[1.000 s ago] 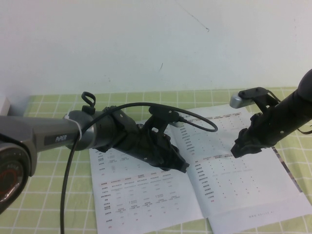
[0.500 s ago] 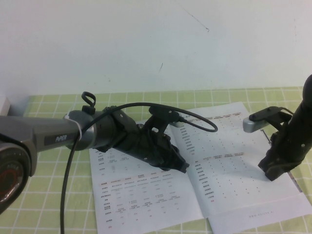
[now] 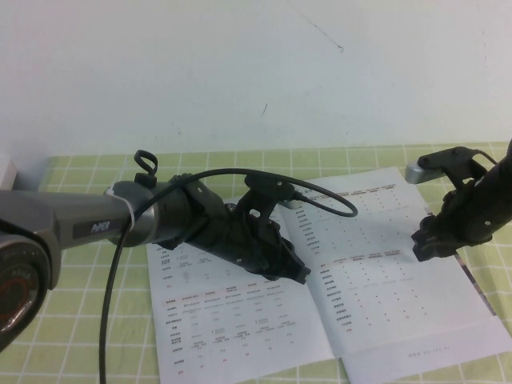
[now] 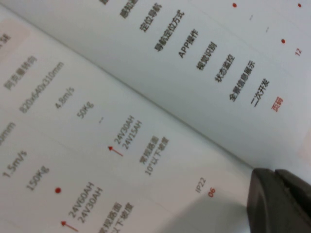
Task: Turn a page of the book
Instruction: Open the closed book
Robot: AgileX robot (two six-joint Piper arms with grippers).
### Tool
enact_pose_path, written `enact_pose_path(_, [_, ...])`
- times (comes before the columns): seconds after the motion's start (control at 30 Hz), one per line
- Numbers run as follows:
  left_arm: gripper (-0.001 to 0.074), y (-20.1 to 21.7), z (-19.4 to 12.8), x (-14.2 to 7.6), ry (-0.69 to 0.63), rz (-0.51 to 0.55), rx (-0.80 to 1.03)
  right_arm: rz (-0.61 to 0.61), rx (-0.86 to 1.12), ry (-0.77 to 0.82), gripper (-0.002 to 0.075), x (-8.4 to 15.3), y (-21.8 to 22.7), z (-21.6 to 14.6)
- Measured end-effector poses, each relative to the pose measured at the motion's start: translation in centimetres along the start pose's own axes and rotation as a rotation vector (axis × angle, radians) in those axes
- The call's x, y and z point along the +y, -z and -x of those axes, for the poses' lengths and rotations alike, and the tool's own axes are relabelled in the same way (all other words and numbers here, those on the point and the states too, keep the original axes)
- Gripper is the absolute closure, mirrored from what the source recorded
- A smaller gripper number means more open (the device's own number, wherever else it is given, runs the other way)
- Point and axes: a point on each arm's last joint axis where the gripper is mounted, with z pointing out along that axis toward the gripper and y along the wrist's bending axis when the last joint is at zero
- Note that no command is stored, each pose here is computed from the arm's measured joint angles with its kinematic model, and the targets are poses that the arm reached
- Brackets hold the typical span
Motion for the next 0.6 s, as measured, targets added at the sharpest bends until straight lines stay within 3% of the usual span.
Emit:
enact_pose_path(0.07, [0.0739, 0.0, 0.0, 0.0, 0.002, 0.0, 0.0, 0.015, -0.018, -0.056, 0.0327, -0.39, -0.03, 0.02])
enact_pose_path(0.17, [0.0739, 0.0, 0.0, 0.0, 0.002, 0.0, 0.0, 0.02, -0.045, -0.098, 0.0305, -0.83, 0.01, 0.14])
enact_pose_path(0.6, [0.0739, 0.0, 0.01, 0.01, 0.002, 0.002, -0.001, 0.027, -0.066, -0.117, 0.0318, -1.08, -0.23, 0.24])
